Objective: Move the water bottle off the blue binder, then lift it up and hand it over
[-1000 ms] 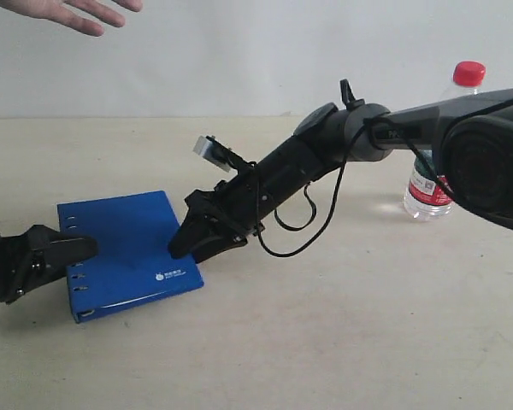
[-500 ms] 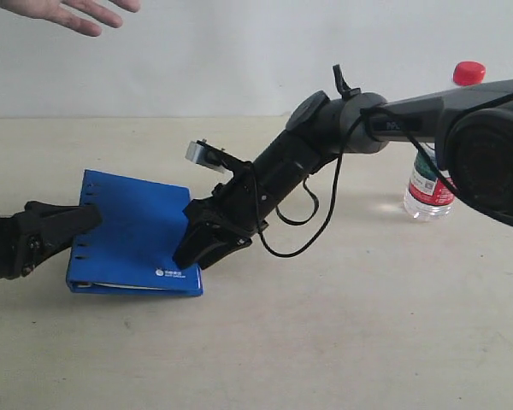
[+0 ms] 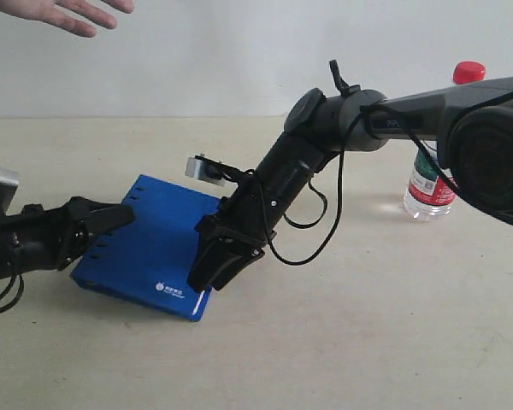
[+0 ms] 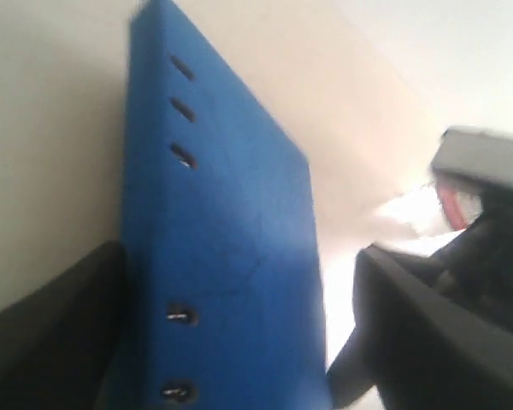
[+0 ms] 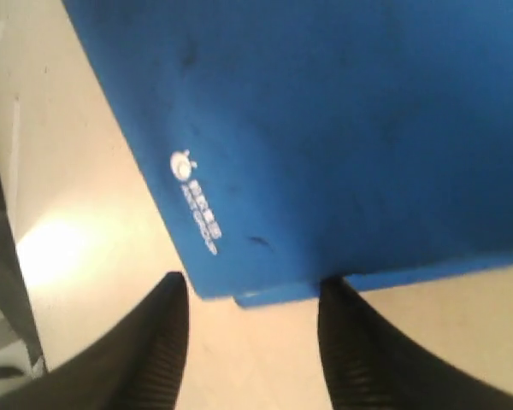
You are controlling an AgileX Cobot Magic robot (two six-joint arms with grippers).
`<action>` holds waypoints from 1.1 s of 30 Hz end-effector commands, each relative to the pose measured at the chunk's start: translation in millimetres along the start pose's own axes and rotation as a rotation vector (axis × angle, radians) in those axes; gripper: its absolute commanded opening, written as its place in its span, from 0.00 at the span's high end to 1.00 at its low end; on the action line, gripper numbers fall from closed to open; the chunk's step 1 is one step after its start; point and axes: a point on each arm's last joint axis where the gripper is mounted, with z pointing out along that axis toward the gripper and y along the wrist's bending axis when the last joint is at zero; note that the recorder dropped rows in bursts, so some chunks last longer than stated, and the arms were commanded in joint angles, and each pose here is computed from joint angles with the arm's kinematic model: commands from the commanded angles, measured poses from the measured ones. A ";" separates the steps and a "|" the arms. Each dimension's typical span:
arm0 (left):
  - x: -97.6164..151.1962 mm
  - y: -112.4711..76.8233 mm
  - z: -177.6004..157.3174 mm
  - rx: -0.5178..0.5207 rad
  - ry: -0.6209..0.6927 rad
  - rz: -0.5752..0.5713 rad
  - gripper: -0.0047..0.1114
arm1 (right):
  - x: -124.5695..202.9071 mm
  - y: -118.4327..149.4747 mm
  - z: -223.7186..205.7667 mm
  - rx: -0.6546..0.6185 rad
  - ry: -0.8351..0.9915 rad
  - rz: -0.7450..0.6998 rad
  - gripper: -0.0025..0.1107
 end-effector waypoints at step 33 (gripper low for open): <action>46.7 -28.0 20.9 0.223 0.590 0.014 0.39 | -16.9 27.3 3.1 0.003 -0.088 -0.101 0.60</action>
